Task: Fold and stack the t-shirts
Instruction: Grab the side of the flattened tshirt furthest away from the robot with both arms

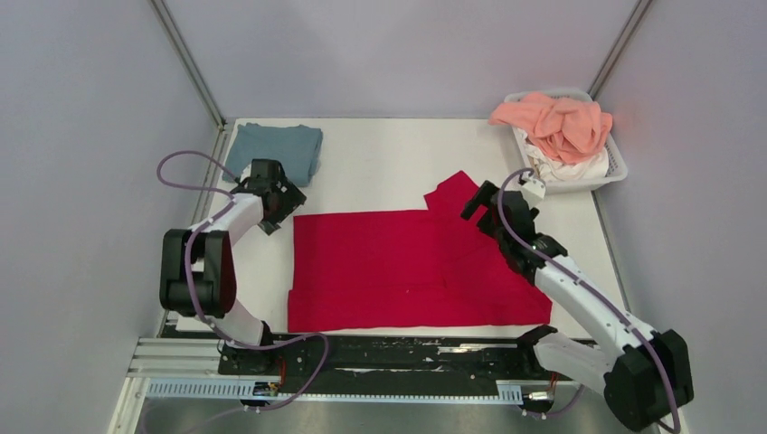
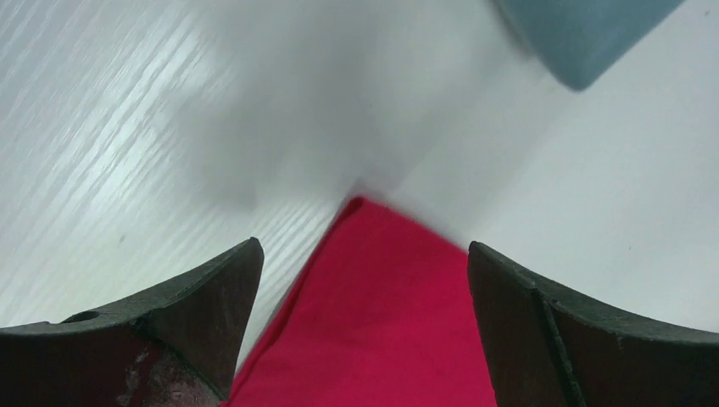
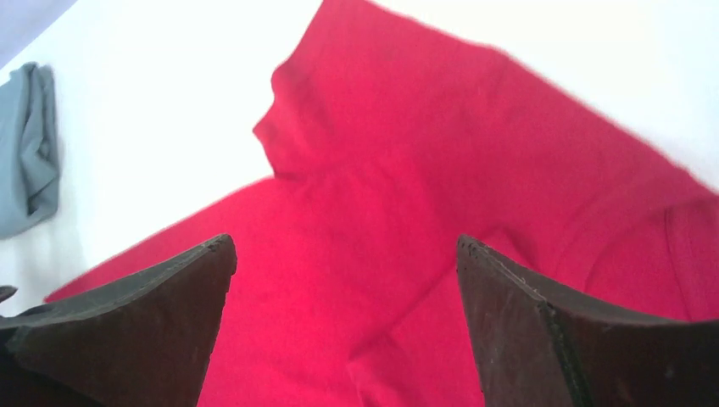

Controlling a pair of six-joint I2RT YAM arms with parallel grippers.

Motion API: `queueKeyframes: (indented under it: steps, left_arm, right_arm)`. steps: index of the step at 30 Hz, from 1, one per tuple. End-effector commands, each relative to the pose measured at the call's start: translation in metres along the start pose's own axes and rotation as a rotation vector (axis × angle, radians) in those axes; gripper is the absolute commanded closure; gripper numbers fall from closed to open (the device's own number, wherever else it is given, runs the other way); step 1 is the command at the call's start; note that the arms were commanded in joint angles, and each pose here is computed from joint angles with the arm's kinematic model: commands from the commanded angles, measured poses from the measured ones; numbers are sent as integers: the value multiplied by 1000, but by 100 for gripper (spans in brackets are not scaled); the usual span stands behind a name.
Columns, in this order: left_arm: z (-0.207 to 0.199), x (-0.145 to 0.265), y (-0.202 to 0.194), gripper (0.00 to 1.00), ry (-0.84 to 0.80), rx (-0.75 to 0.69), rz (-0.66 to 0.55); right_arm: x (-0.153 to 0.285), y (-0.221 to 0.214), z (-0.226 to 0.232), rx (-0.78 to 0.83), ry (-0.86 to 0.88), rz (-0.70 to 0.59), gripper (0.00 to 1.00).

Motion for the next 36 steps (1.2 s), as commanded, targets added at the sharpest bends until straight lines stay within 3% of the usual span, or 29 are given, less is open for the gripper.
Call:
queueKeyframes:
  steps: [1, 9, 17, 22, 30, 33, 36]
  left_arm:
    - [-21, -23, 26, 4, -21, -43, -9]
    - [-19, -45, -7, 18, -98, -113, 199]
    - [-15, -44, -19, 39, -104, -173, 231]
    - [-17, -40, -27, 45, -90, -240, 259]
    - [-18, -40, -28, 74, -82, -273, 274]
    - [-15, -41, -28, 99, -60, -286, 268]
    - [-13, -38, -25, 100, -48, -304, 240]
  right_arm:
    - [-26, 48, 34, 86, 10, -153, 0]
    - [-64, 39, 32, 127, -41, -42, 0]
    - [-80, 37, 33, 126, -34, 15, 0]
    - [-88, 40, 33, 123, -32, 32, 0]
    - [-101, 39, 39, 140, -17, 63, 0]
    - [-107, 42, 42, 165, -19, 62, 0]
    - [-117, 47, 47, 209, -21, 56, 0]
Point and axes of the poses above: each gripper's point midway between its finger pads, its own x axis back along the fingers, its own z axis along the line the jaws close on, y = z × x, the point moved 7 cm from there along x, back along the fingers, and after that the axes turned 2 degrees about -x, right-handed, at the moved point
